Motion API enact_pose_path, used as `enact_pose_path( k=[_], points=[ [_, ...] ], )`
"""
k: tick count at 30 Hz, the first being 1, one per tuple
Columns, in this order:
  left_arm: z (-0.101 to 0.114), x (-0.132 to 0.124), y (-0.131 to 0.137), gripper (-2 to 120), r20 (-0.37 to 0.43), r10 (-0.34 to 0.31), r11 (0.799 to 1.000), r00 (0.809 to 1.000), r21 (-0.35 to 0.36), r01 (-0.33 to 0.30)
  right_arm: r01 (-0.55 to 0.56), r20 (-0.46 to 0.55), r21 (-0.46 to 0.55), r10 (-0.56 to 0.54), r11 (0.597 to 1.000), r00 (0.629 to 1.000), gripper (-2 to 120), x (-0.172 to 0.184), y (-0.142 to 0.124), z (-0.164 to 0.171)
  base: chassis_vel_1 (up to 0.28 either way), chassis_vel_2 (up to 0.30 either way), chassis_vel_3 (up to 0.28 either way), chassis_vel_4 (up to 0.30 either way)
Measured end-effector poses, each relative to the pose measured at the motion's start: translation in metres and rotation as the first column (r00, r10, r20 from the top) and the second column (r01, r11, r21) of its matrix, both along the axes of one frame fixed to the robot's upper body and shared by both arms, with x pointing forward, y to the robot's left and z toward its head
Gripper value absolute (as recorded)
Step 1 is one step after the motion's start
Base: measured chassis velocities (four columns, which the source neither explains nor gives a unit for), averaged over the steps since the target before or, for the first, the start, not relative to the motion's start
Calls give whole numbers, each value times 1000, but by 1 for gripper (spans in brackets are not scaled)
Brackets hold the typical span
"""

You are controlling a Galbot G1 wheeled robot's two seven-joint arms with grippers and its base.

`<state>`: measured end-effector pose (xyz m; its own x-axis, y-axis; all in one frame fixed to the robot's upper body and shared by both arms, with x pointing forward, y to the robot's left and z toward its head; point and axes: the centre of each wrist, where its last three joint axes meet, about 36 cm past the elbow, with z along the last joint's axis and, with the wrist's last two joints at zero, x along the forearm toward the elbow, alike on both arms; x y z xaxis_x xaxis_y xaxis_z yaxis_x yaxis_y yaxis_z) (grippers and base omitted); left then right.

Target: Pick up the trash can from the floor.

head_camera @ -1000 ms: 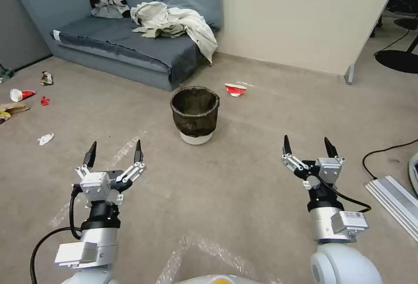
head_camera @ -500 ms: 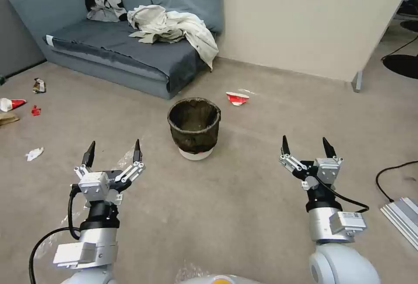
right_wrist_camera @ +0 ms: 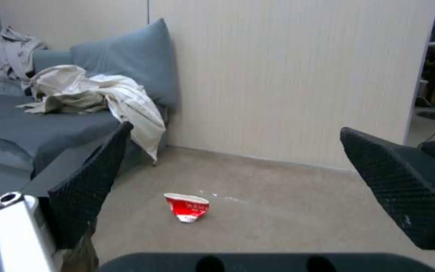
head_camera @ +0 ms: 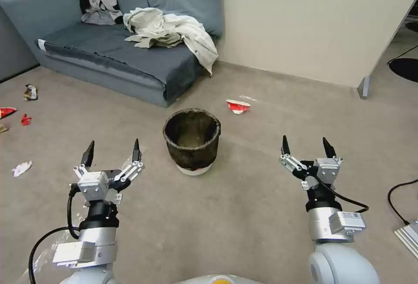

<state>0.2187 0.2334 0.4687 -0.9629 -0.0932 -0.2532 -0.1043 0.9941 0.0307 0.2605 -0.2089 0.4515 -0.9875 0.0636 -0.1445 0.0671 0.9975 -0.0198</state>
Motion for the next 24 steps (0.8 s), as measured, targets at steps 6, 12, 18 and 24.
enact_pose_path(
  k=[6,12,18,24],
  points=[
    [0,0,0,100,-3,-1,1000,1000,-1,1,1,0,0,-1,1000,1000,100,0,0,0,-126,157,138,-141],
    [0,2,2,100,-16,-7,1000,1000,-10,6,2,2,0,-2,1000,1000,100,0,0,-1,-142,127,141,-142],
    [4,7,9,100,-64,-28,1000,998,-4,28,2,-2,1,-2,1000,1000,100,1,0,-6,-93,107,114,-112],
    [11,21,21,100,-168,-65,998,984,-9,64,-2,-13,3,2,1000,1000,100,0,0,-10,-8,8,9,-10]
  ],
)
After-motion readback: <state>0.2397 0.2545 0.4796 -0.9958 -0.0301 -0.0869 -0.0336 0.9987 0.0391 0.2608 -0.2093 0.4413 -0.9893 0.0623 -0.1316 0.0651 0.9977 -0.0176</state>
